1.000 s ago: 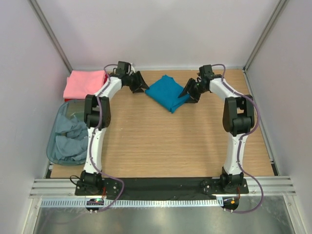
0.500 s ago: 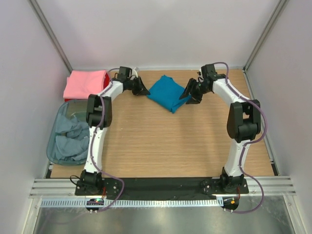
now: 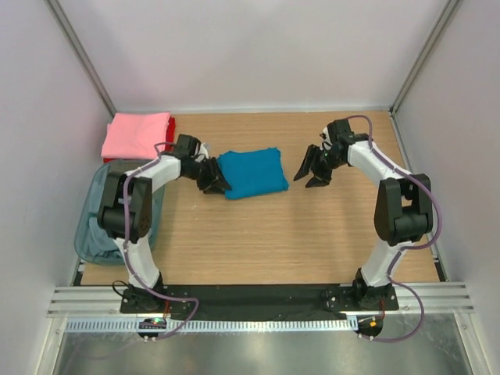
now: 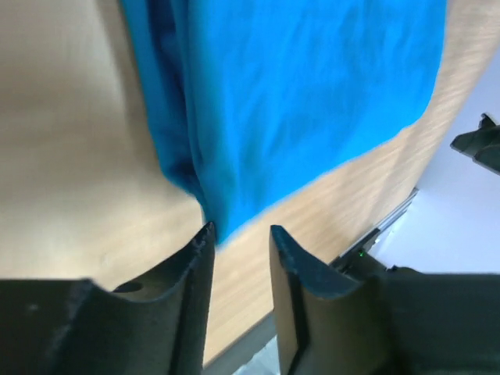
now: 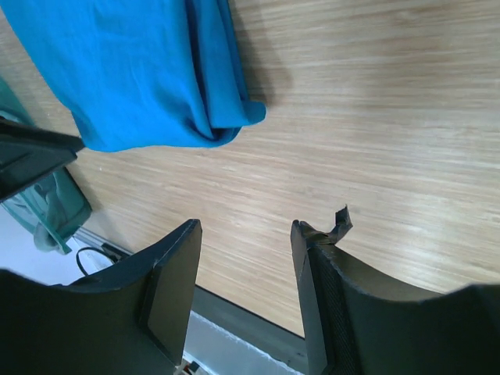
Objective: Fold and stack the t-shirts
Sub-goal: Fold the tshirt
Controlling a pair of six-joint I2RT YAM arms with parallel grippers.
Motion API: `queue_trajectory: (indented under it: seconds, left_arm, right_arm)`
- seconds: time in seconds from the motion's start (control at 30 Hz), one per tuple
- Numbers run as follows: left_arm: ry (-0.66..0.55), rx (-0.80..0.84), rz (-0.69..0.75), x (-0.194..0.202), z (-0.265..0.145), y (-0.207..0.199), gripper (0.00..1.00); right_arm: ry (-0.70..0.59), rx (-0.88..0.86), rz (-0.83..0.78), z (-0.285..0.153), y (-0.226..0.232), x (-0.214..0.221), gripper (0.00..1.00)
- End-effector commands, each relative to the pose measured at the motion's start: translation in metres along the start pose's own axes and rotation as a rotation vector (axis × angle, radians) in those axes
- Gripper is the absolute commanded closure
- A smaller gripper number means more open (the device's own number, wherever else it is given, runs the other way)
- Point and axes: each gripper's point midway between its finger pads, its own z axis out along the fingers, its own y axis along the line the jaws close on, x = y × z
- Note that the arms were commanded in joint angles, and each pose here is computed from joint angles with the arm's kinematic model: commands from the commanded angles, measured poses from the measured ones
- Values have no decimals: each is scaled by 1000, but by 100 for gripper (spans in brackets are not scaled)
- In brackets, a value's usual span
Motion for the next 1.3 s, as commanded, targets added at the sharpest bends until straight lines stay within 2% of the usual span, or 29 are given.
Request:
queue_trajectory:
  seconds: [0.0,0.07,0.23,0.33,0.37,0.47,0.5,0.57,0.6,0.7,0.83,0.9,1.03,1.1,1.27]
  left_arm:
    - [-58,-102,-36,9,-22,6,59]
    - [-61,-147,-54,5,-27,14,57]
    - [-149,-142,0,-53,-29,-3,55]
    - [-128,-125,11,-76,-13,-8,56]
    - [-121,-115,17,-79,-9,-9,59]
    - [-124,-69,46,-91,-5,-22,65]
    - [-132,-45,61,-93,-7,-30,65]
    - [-135,-10,88,-92,-11,-45,65]
    - [-136,5,114,-88,-10,-53,65]
    - [-131,57,133,-75,-4,-73,64]
    - [-87,56,111,-61,20,-66,64]
    - [-70,13,87,-56,32,-48,64]
    - [-63,-122,86,-48,48,0,64]
    - [-39,-170,84,-44,55,21,64]
    - [-63,-175,128,-56,46,12,63]
  right_arm:
    - [-48,-44,-56,-16,15,-1,43]
    - [-53,-59,-69,-12,21,-10,43]
    - [-49,-116,-159,7,44,-37,40]
    - [-12,-103,-188,25,46,-48,40]
    - [9,-95,-198,28,46,-46,40]
    - [41,-108,-213,36,51,-50,49]
    - [45,-121,-217,37,55,-51,56]
    - [43,-162,-233,32,70,-52,64]
    - [57,-192,-228,31,77,-49,74]
    - [105,-316,-226,33,106,-33,87]
    - [175,-385,-243,55,119,-15,90]
    - [197,-367,-220,73,107,-15,90]
    - [211,-295,-103,108,49,-22,90]
    - [213,-248,-102,118,28,-24,90]
    - [189,-296,-102,103,39,-33,88]
